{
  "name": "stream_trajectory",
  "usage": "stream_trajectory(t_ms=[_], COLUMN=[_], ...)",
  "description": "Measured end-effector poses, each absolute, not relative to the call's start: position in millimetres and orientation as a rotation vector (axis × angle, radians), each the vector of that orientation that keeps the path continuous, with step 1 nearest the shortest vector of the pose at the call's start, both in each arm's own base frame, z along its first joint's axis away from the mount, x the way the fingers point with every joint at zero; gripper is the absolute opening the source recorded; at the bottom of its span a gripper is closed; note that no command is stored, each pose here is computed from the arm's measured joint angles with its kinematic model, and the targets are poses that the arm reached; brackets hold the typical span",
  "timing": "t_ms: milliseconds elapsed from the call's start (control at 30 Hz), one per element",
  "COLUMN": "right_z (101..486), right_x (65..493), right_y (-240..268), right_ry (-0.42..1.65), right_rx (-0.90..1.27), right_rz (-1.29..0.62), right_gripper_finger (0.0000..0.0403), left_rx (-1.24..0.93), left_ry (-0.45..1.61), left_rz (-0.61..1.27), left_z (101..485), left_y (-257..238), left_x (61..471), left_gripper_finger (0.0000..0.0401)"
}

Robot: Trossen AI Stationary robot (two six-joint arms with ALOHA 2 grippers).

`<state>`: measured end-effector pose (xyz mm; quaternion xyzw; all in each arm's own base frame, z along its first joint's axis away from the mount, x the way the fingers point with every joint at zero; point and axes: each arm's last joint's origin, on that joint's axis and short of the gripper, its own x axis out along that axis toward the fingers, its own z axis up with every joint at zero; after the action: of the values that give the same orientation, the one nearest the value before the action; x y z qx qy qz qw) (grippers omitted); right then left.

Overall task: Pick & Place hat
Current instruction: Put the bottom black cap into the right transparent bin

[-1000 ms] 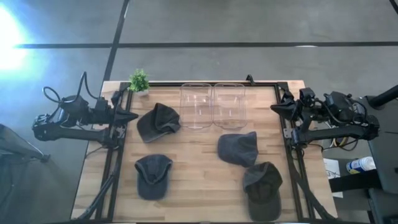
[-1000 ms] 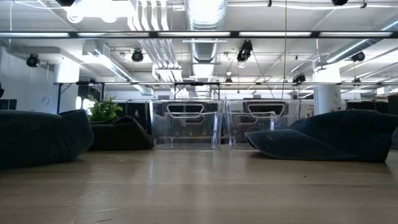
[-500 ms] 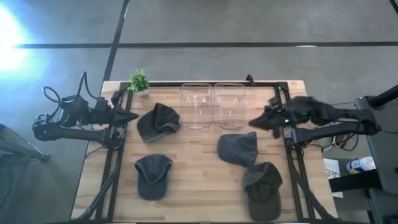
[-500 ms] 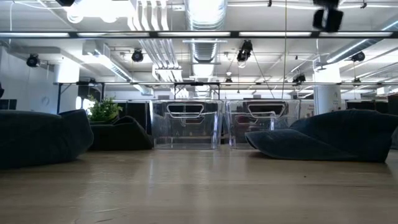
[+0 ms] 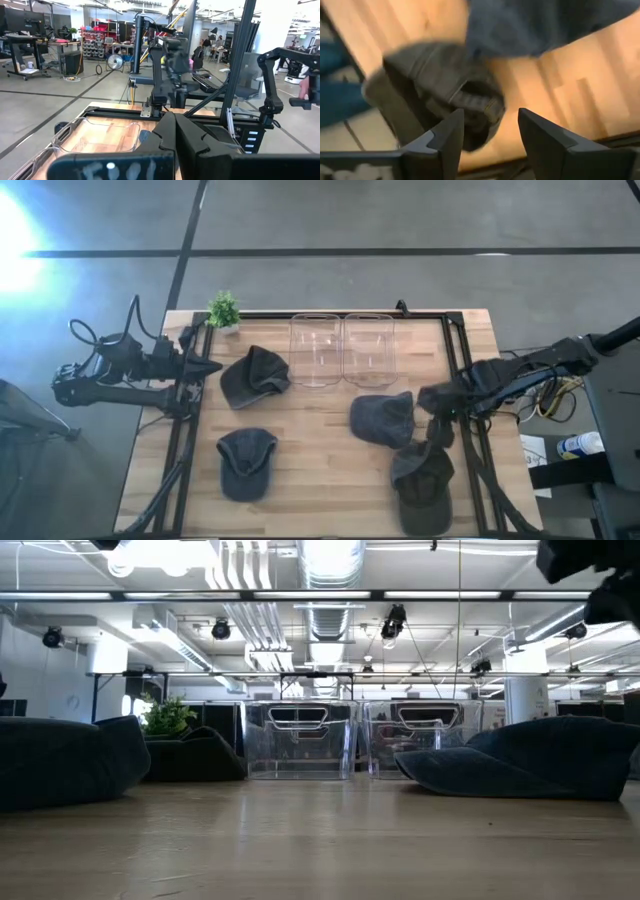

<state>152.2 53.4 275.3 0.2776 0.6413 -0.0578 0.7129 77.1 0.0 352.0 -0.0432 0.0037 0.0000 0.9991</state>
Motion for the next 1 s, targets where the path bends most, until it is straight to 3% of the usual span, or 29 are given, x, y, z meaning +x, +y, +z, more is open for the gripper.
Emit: stream_trajectory(t_ms=[333, 1000], right_z=[224.4, 154.4], right_x=[146.6, 136.2], right_y=[81.2, 78.5], right_ry=[1.673, 1.620], right_rx=[0.461, 0.603], right_rz=[-0.119, -0.129], right_gripper_finger=[0.0189, 0.0176], left_rx=[-0.086, -0.086], left_ry=[0.008, 0.011], left_rz=[0.000, 0.001], left_z=[352.0, 351.7], left_y=[0.0, 0.0], left_x=[77.1, 77.1], left_gripper_finger=[0.0000, 0.0000])
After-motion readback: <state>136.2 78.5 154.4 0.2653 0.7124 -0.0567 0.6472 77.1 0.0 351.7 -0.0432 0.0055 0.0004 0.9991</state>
